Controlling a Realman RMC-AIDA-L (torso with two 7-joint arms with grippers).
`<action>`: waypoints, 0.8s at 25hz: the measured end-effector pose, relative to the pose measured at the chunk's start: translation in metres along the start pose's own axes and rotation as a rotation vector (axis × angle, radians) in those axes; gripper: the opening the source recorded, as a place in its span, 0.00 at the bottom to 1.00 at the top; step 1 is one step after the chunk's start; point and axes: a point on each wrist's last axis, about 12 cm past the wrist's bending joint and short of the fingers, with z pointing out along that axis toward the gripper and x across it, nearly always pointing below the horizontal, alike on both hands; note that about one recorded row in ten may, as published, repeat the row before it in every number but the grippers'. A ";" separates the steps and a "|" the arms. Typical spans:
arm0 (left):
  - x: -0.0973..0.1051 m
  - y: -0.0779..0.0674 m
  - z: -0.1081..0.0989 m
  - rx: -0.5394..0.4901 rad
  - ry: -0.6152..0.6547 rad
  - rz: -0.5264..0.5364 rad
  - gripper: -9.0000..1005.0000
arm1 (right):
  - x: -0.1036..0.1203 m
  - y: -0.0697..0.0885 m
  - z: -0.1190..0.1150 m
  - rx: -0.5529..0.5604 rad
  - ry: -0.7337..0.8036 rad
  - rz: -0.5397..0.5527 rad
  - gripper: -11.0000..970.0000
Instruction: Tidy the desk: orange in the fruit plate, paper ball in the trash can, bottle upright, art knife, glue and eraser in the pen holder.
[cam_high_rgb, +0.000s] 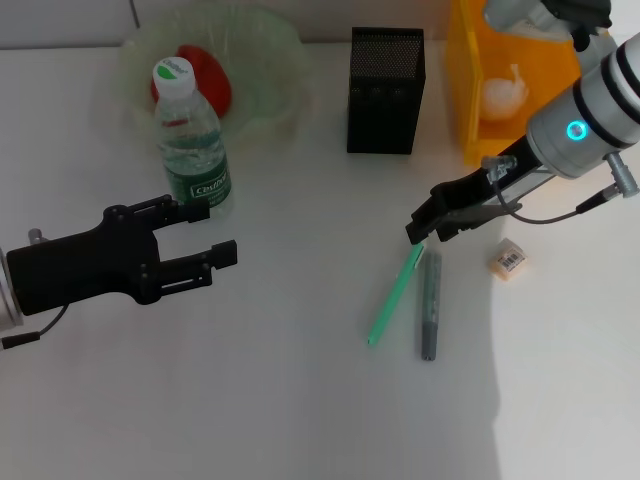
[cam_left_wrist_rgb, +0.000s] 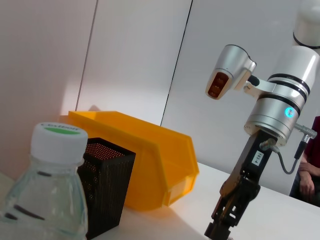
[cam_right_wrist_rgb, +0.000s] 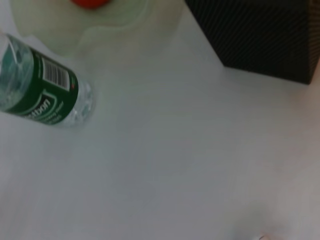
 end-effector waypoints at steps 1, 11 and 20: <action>0.000 0.000 0.001 0.001 0.000 0.000 0.75 | 0.000 -0.003 -0.003 -0.007 -0.017 0.007 0.44; -0.003 0.000 0.007 0.016 -0.001 0.007 0.75 | 0.000 -0.017 -0.001 0.013 -0.060 0.034 0.44; -0.003 0.000 0.008 0.019 -0.001 0.007 0.75 | 0.001 -0.015 0.012 0.034 -0.053 0.018 0.44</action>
